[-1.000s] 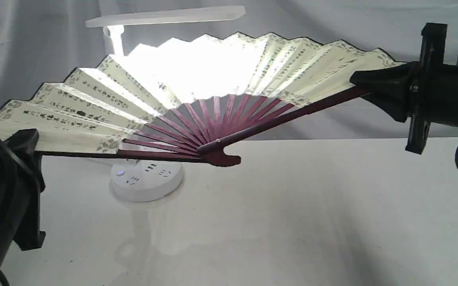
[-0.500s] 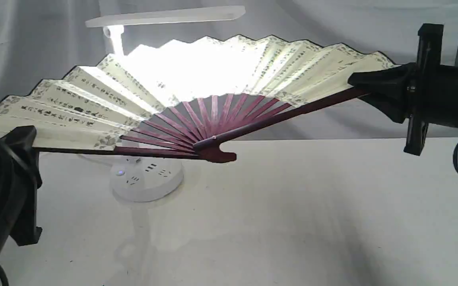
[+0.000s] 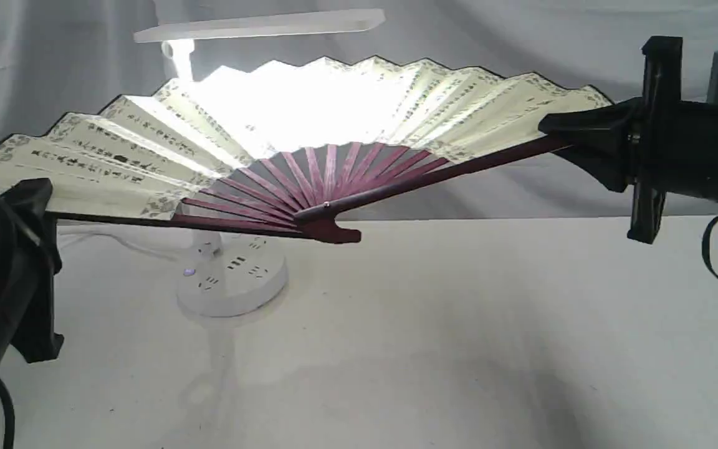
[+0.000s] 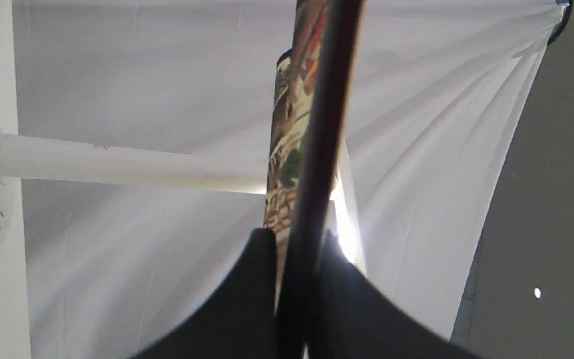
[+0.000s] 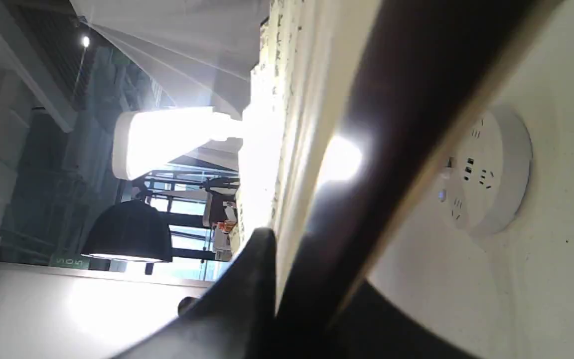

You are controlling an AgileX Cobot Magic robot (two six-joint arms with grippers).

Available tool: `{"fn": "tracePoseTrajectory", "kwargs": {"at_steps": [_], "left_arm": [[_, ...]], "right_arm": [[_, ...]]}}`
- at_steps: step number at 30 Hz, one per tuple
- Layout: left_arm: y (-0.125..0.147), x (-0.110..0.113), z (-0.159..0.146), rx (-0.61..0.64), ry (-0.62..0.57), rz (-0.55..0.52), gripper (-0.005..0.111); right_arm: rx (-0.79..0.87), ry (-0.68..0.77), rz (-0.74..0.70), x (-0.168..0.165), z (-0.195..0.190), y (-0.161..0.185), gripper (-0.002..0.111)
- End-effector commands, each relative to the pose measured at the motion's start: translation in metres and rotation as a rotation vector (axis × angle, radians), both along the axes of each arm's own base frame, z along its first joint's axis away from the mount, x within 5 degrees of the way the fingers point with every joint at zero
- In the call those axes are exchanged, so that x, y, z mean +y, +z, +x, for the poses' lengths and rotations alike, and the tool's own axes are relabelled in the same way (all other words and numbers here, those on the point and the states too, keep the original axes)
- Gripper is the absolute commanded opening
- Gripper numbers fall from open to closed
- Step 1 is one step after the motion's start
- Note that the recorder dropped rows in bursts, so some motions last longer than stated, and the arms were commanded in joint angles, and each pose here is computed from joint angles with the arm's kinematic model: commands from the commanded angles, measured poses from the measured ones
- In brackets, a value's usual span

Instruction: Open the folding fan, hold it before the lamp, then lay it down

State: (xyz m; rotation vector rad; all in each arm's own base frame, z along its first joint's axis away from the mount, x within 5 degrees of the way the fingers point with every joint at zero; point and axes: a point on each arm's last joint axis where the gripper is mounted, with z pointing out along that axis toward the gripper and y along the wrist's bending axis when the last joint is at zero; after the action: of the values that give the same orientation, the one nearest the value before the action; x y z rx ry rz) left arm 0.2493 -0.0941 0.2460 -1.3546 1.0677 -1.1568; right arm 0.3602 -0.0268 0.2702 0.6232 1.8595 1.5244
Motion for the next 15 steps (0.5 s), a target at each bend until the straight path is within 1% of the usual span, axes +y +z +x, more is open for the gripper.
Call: {"fn": "tracePoseTrajectory", "kwargs": {"at_steps": [1,3,7,9,15], "left_arm": [[0.015,0.012,0.001,-0.096,0.107,-0.088,0.0],[0.015,0.012,0.001,-0.098,0.107,-0.089,0.0],[0.015,0.012,0.001,-0.098,0.107,-0.089,0.0],[0.016,0.012,0.001,-0.104,0.113,-0.087,0.0],[0.016,0.013,0.001,-0.107,0.121,-0.089,0.0]], "right_arm": [[-0.026,-0.028,-0.094,-0.005,0.001,-0.001,0.0],[-0.036,-0.028,-0.097,-0.006,0.002,0.002,0.0],[-0.093,-0.031,-0.114,-0.008,0.009,0.018,0.0],[-0.094,-0.032,-0.095,-0.008,0.011,0.024,0.0],[-0.097,-0.031,-0.09,-0.008,0.011,0.026,0.0]]}}
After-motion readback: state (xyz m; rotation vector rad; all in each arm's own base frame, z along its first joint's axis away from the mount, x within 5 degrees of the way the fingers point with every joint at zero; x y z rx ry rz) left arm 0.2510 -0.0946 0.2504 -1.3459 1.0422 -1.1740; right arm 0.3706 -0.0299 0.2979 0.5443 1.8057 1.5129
